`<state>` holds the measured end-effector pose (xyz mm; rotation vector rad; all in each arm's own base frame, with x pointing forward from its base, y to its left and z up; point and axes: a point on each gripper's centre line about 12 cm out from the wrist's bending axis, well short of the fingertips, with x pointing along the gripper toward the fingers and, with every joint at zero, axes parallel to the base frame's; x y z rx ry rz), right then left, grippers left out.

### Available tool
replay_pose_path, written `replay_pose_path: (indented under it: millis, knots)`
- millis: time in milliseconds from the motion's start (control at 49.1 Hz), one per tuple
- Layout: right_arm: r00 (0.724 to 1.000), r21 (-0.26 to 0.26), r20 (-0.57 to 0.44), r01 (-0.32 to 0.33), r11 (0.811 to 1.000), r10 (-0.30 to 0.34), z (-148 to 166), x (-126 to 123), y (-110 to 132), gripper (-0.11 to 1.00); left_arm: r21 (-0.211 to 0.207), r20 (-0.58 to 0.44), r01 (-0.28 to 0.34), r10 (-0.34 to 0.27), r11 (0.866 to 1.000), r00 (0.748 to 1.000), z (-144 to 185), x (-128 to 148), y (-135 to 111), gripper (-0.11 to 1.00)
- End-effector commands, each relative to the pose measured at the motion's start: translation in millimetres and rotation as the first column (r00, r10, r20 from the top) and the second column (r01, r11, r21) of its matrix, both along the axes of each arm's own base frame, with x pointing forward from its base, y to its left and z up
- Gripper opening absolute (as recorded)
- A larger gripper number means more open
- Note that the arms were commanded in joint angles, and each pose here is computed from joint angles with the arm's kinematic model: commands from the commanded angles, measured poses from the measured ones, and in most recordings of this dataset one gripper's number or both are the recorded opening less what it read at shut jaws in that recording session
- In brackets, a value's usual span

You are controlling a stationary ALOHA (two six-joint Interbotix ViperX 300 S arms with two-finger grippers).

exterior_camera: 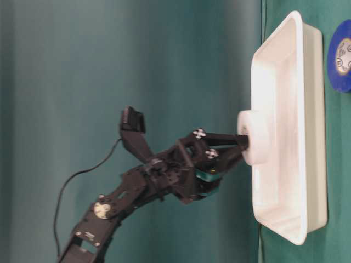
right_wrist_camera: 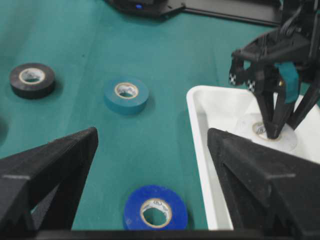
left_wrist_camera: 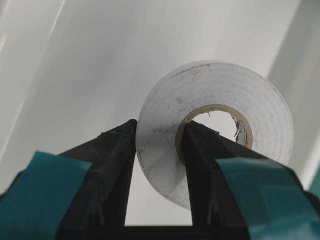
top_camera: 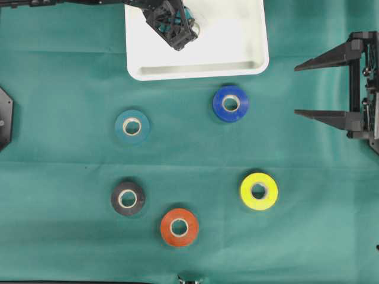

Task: Pick up the tape from a random location and place it into the white case.
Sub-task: 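Lower the white roll into the tray and open the left gripper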

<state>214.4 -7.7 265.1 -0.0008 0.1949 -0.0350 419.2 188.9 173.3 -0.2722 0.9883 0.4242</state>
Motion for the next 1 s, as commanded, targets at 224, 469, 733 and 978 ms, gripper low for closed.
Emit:
replay_pose_path:
  millis: [224,469,733,978]
  knots:
    - [1.000,-0.001,0.028,0.001,1.000,-0.001,9.6,2.8,-0.4,0.89,-0.013,-0.031,-0.019,0.019,1.000,0.999,-26.5,1.1,10.7,0.24]
    - [1.000,0.002,0.026,0.000,1.000,0.000,9.4,2.8,-0.1,0.90,-0.020,-0.033,-0.034,0.034,0.999,0.999,-28.0,-1.0,14.8,0.24]
    - [1.000,0.002,0.026,0.000,1.000,0.000,9.4,2.8,-0.1,0.89,-0.016,-0.031,-0.026,0.025,1.000,0.999,-27.5,0.1,13.8,0.24]
    - [1.000,0.004,0.022,0.001,1.000,-0.001,8.6,3.2,-0.1,0.89,-0.018,-0.027,-0.026,0.025,0.999,0.999,-26.5,1.7,12.1,0.26]
